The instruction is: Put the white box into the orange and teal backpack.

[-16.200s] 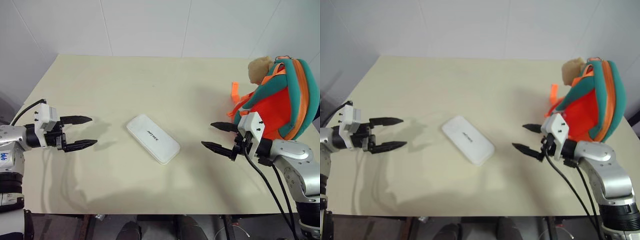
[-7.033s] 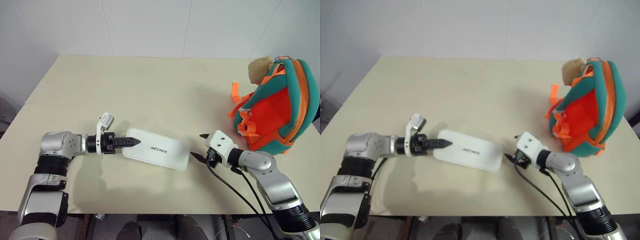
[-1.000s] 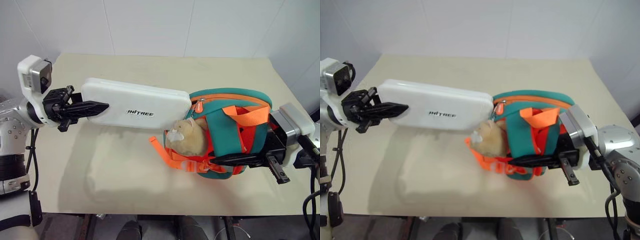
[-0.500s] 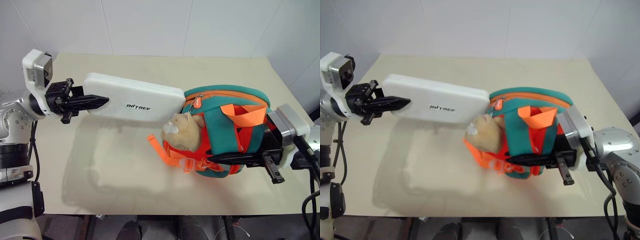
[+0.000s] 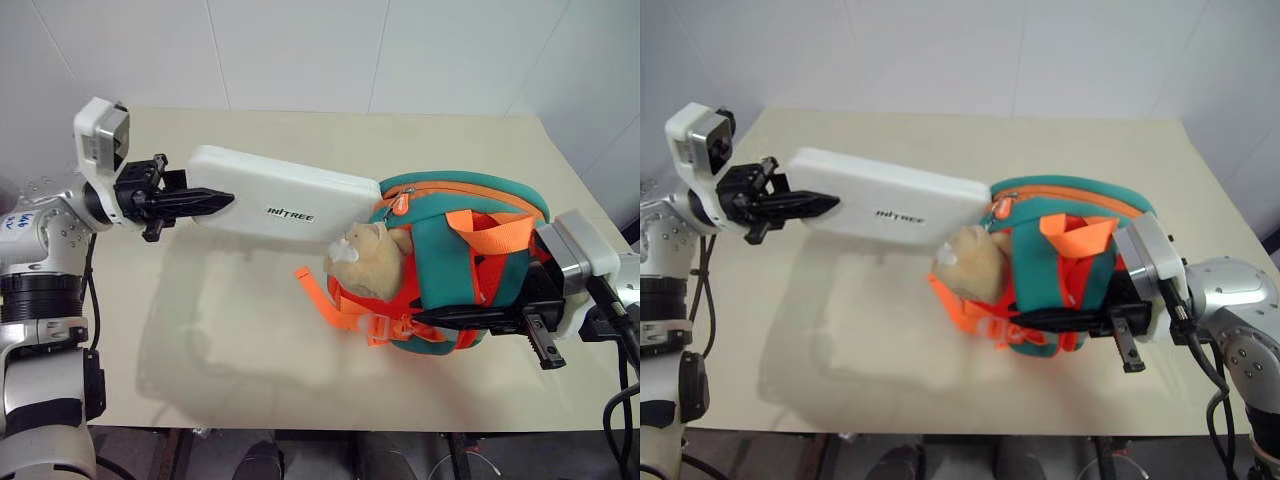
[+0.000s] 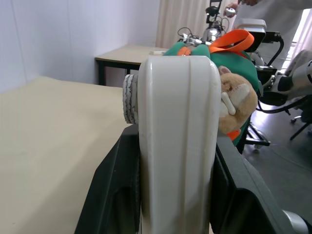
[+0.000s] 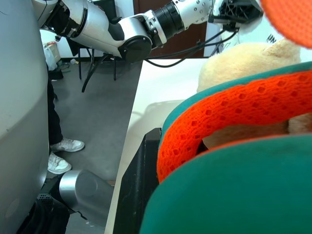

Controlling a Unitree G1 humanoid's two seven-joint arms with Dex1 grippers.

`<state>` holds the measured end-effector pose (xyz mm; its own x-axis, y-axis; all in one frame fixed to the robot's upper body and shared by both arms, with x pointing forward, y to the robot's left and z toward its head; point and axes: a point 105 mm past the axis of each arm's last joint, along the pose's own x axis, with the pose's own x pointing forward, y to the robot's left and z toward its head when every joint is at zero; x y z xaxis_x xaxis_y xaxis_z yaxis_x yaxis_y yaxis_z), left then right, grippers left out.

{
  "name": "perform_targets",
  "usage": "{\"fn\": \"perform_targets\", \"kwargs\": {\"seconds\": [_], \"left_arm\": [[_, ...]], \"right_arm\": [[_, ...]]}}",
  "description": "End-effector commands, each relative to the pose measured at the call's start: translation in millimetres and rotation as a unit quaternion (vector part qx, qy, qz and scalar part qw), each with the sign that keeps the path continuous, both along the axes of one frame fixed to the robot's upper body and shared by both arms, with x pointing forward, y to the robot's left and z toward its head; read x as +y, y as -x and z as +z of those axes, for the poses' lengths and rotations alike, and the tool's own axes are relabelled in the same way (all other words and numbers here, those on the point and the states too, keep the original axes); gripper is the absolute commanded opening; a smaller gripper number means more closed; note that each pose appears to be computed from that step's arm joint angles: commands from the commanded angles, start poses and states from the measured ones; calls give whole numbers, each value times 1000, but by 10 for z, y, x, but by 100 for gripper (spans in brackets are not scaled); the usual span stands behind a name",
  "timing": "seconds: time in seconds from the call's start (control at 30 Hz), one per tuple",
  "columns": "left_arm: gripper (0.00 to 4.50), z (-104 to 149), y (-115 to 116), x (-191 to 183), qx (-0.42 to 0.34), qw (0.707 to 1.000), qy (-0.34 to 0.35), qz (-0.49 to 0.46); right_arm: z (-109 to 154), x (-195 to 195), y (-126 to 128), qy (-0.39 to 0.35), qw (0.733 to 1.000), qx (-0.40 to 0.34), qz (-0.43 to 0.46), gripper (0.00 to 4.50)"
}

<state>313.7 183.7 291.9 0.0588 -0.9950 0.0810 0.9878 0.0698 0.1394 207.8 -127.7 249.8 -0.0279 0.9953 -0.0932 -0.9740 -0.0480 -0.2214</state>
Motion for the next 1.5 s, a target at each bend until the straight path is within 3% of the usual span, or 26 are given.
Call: {"fn": "perform_targets", "kwargs": {"seconds": [0.03, 0.3, 0.57, 0.67, 0.87, 1.17, 1.5], "left_arm": [[132, 93, 103, -186, -29, 997, -23, -62], [132, -46, -26, -469, -9, 995, -68, -74], [132, -33, -67, -863, 1, 992, -59, -115], [132, -89, -108, -1048, 37, 989, -88, -113], [132, -92, -56, -1383, 25, 985, -73, -152], [132, -428, -33, -1768, 36, 979, -96, -175], [132, -638, -7, -1864, 37, 969, -150, -191]], "right_arm": [[72, 5, 38, -8, 1000, -26, 4, 50], [70, 22, 25, -12, 1000, -27, 0, 50], [54, 54, -7, -17, 1000, -26, 0, 50], [51, 68, -21, -19, 999, -27, 0, 50], [41, 98, -39, -22, 999, -27, -1, 50], [40, 122, -56, -25, 999, -29, -2, 50], [28, 133, -62, -25, 999, -29, -4, 50]]}}
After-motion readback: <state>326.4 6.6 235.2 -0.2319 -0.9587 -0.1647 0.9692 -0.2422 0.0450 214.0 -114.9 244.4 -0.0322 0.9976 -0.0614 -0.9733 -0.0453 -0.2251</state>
